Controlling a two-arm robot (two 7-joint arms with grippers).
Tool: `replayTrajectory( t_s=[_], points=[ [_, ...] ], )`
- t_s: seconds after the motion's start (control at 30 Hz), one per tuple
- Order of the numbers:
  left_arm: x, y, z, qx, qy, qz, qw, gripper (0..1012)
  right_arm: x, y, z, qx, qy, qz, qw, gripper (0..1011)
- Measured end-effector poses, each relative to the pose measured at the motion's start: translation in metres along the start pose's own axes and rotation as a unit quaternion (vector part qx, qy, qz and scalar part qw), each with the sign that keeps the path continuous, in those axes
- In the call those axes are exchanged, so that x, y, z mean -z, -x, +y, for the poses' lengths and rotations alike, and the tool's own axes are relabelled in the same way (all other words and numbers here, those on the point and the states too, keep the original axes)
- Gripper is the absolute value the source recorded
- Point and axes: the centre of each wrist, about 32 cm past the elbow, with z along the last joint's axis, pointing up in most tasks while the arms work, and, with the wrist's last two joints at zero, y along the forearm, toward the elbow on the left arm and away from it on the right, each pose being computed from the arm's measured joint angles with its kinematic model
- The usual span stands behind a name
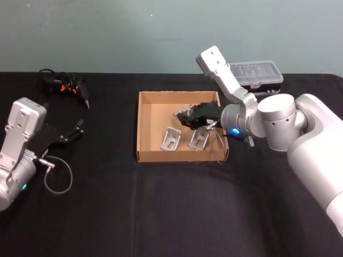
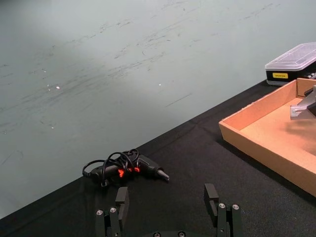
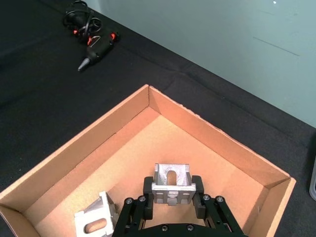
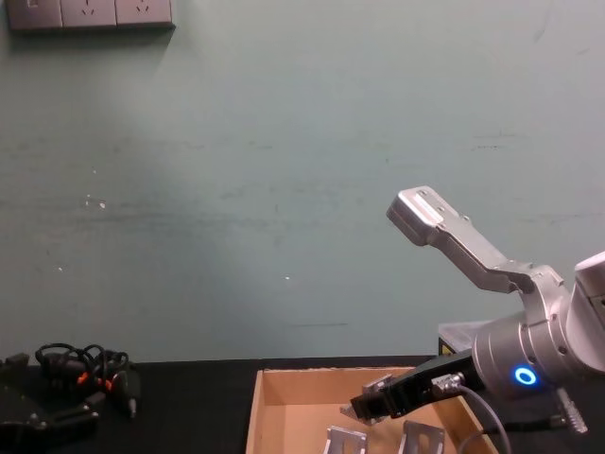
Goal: Use one hand to pick up the angle iron from the table and place it into the box.
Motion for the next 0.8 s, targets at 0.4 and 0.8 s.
replayTrajectory(
  t_s=[0.4,0.8],
  points=[
    [0.0000,0.0000,0.0000,0.000,0.000,0.000,1.0000,1000,0.0050,-0.0013,0.0005,-0.005,0.003,0.001,1.0000,453],
    [0.0000,0.0000,0.0000,0.000,0.000,0.000,1.0000,1000,0.0061,0.0000,-0.0021,0.000,-0.005,-0.001,1.0000,773]
  ],
)
